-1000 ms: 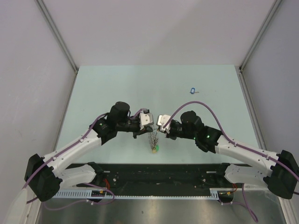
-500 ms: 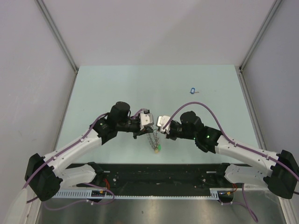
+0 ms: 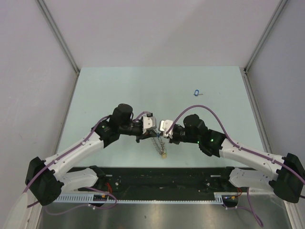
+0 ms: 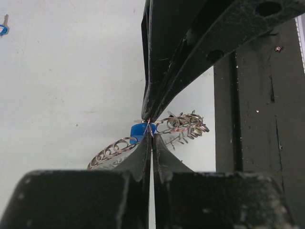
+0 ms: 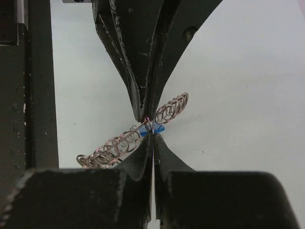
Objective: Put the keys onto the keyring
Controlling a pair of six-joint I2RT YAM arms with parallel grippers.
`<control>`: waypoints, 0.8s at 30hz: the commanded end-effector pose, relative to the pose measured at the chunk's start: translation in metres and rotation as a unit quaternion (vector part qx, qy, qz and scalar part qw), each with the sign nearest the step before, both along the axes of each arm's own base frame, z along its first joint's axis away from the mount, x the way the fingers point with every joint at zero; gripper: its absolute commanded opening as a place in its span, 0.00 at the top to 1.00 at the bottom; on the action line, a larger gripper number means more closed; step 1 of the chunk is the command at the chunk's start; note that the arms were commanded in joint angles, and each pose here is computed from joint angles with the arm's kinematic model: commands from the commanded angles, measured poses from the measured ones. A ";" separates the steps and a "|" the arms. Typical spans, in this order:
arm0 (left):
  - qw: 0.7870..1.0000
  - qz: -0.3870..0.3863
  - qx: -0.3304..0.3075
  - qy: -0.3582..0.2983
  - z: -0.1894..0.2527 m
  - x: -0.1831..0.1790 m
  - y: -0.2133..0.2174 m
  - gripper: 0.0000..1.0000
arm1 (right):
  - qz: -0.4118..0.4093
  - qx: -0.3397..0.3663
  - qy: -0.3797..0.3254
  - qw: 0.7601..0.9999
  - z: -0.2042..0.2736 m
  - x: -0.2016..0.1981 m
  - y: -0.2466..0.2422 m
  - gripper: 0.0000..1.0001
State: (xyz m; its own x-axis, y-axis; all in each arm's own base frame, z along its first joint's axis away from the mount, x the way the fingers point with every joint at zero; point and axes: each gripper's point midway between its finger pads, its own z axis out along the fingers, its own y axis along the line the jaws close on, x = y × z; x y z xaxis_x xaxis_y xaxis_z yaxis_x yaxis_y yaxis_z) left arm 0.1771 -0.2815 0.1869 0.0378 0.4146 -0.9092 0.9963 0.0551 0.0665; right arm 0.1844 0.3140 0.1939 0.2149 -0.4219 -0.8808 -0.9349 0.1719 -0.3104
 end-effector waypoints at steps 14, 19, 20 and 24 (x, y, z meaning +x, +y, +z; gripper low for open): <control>0.995 0.019 -0.062 -0.075 0.056 0.007 -0.001 1.00 | -0.030 0.052 -0.033 0.998 0.041 0.005 0.001 1.00; 0.994 0.035 -0.067 -0.075 0.052 0.006 0.004 1.00 | -0.052 0.055 -0.023 0.997 0.042 0.007 -0.001 1.00; 0.994 0.038 -0.069 -0.076 0.052 0.006 0.005 1.00 | -0.051 0.055 -0.022 0.997 0.041 0.006 -0.001 1.00; 0.992 0.047 -0.078 -0.090 0.055 0.008 0.007 1.00 | -0.043 0.057 -0.018 0.997 0.042 0.003 0.001 1.00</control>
